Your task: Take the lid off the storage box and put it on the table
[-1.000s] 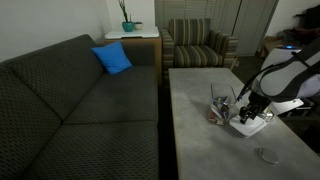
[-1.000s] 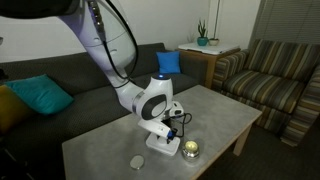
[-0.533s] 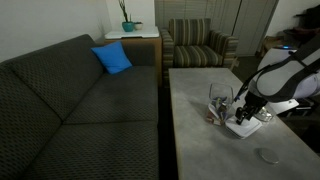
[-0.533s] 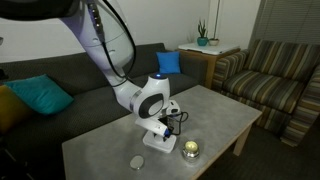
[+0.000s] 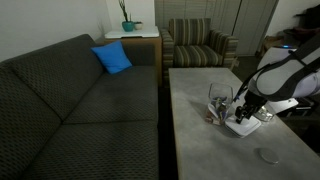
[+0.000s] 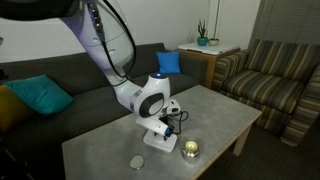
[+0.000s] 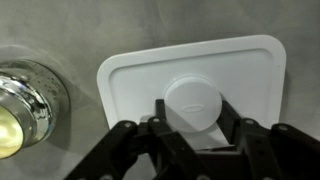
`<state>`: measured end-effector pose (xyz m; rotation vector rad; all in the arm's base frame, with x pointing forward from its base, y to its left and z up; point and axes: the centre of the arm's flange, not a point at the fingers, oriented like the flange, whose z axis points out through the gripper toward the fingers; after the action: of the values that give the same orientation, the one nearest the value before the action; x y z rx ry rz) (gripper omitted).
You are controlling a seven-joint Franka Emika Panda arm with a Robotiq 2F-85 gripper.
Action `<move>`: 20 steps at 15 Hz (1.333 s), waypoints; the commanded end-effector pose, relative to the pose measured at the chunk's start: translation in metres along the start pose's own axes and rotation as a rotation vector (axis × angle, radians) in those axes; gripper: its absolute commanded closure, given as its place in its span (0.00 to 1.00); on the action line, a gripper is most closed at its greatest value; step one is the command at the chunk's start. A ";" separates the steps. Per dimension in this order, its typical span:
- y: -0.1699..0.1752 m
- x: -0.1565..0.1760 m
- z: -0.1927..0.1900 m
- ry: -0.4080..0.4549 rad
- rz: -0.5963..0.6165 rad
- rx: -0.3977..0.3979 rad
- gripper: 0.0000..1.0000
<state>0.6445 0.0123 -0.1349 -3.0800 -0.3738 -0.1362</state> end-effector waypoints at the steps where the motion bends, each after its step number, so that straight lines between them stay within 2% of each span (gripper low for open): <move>1: 0.009 0.012 0.007 0.012 -0.020 -0.004 0.71; 15: 0.013 0.025 -0.003 0.039 -0.040 -0.014 0.71; 20: 0.001 0.023 0.008 0.020 -0.088 0.022 0.71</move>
<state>0.6606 0.0115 -0.1226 -3.0748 -0.4490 -0.1948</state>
